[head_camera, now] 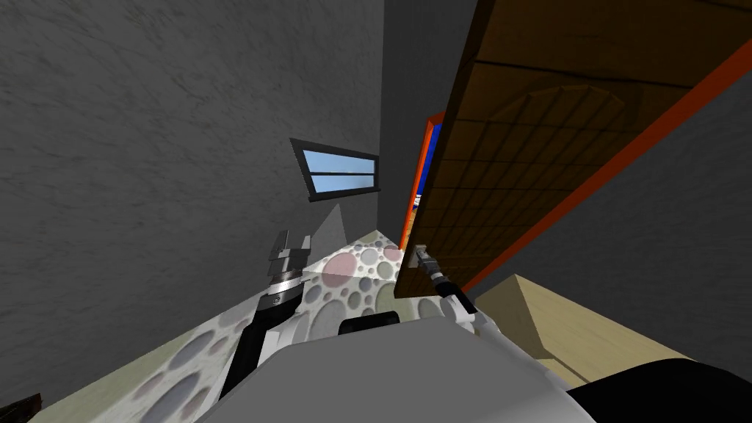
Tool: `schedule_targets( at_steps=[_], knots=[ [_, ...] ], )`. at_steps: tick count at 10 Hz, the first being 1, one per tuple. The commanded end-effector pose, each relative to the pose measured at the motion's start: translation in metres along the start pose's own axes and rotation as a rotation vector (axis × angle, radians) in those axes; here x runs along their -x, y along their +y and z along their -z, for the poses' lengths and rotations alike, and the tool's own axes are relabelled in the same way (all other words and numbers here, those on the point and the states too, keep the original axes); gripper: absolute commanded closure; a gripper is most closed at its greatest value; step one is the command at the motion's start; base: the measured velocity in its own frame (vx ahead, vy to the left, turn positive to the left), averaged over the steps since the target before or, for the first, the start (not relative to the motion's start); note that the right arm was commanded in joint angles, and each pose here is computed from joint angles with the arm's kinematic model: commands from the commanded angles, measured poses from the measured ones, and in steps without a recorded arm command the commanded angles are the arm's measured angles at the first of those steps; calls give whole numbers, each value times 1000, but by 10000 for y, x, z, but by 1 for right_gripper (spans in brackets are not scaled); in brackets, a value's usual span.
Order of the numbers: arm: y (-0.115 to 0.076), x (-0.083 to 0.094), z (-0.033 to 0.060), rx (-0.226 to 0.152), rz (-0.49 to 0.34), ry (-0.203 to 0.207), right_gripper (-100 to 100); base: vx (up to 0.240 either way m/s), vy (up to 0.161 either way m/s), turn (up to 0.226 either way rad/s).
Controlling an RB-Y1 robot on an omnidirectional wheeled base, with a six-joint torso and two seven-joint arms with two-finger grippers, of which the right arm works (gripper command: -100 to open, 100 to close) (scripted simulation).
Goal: Pull the door open
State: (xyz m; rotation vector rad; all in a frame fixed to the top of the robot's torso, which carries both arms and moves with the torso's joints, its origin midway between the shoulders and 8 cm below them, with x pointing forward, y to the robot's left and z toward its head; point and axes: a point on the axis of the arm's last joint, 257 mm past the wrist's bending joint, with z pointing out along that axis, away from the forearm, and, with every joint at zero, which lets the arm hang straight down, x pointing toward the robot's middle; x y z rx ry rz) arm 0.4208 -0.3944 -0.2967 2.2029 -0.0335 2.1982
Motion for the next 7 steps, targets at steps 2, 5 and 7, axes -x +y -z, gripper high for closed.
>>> schedule_targets(
  at_steps=[2,5,7],
  knots=[
    [-35,0,64,-24,-4,1,100,-201,-78,122],
    [-49,-5,113,-43,-5,2,100,-181,-66,115],
    [-50,29,152,-51,-3,-6,100,-106,-42,82]
  ],
)
